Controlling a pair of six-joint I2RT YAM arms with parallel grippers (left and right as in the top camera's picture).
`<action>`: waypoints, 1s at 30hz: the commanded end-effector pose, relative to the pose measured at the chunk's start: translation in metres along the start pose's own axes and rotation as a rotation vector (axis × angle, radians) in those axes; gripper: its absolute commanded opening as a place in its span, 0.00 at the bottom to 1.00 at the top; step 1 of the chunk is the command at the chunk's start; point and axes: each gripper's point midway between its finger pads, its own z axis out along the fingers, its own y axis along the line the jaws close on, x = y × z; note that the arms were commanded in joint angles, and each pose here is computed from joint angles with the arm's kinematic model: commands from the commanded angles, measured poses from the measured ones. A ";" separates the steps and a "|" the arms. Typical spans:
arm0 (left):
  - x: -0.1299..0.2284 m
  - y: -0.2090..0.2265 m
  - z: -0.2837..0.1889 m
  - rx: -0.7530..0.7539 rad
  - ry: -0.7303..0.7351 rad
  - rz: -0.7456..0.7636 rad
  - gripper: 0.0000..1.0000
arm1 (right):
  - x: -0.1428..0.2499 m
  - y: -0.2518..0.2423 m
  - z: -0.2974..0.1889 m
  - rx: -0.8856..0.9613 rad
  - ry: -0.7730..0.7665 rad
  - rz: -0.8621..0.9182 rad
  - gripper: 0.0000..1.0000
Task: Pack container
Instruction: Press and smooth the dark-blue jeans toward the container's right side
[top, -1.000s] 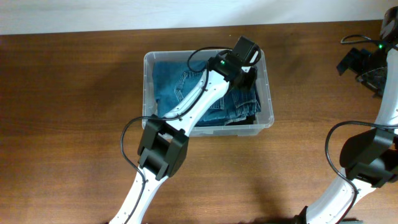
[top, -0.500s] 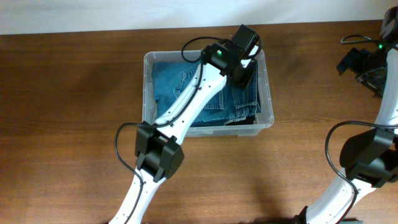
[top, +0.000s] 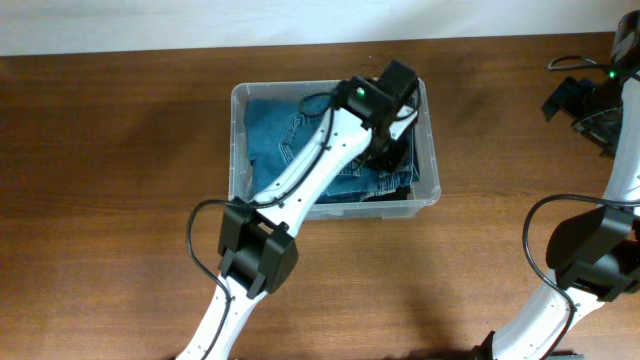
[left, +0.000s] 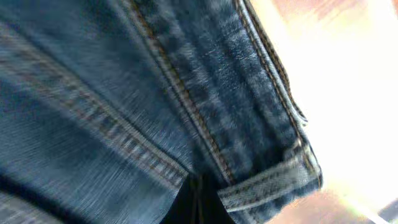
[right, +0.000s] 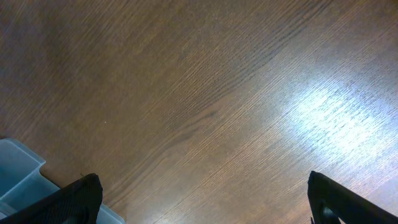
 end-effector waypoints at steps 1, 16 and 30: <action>0.013 -0.018 0.020 0.030 0.053 0.024 0.01 | -0.001 -0.003 0.002 0.014 0.001 0.014 0.98; -0.099 0.036 -0.070 -0.174 -0.437 -0.001 0.01 | 0.000 -0.003 0.002 0.014 0.001 0.014 0.98; -0.083 0.068 0.054 -0.199 -0.247 -0.029 0.01 | 0.000 -0.003 0.002 0.014 0.001 0.014 0.99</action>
